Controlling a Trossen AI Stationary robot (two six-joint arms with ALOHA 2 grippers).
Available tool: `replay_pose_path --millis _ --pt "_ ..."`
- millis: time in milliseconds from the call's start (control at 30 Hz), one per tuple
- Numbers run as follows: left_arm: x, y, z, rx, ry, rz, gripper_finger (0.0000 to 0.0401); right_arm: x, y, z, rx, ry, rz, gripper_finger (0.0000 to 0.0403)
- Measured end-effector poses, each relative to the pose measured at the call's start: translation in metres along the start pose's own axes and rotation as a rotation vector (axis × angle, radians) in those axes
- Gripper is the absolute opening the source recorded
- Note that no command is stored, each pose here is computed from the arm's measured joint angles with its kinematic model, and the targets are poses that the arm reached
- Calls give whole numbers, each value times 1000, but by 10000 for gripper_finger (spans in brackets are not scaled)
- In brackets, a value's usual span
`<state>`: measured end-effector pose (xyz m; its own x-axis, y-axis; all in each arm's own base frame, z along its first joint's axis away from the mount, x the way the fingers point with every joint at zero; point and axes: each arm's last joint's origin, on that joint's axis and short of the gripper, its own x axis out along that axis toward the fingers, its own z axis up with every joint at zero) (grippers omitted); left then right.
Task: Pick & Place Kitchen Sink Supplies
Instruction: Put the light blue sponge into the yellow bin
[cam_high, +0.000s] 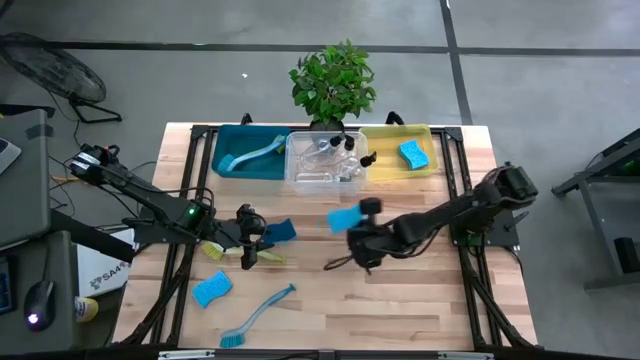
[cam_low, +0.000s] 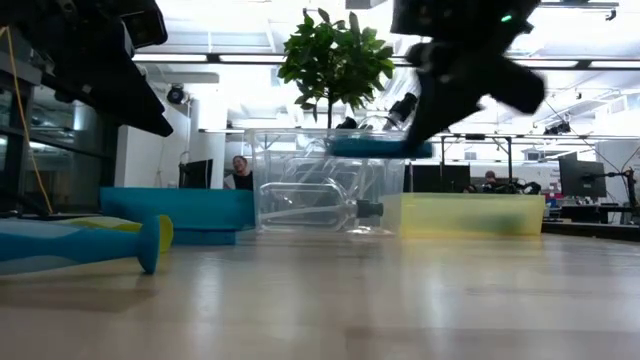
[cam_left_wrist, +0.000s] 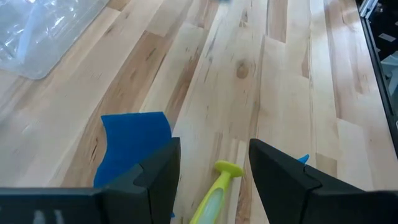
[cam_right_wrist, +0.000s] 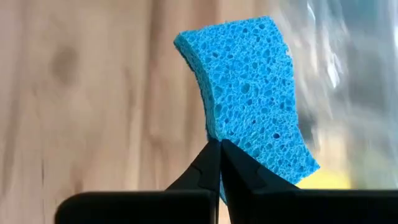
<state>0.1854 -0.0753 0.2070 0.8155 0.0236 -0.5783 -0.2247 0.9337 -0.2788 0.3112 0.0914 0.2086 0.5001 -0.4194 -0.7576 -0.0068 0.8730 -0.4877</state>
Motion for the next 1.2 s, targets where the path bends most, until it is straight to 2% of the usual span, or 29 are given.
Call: replay_pose_path --millis 300,567,667,967,1200 --pt "0 0 0 -1 -3 -1 188 -37 -47 -45 361 282 -220 0" --pt "0 0 0 1 -5 5 188 -51 -92 -70 624 397 -366 0" --pt "0 1 0 2 -16 21 188 -47 -111 -76 743 436 -377 0" --pt "0 1 1 8 -21 28 188 -29 -160 -97 977 543 -435 0" --pt "0 2 1 28 -45 64 188 16 -182 -133 1126 523 -383 0"
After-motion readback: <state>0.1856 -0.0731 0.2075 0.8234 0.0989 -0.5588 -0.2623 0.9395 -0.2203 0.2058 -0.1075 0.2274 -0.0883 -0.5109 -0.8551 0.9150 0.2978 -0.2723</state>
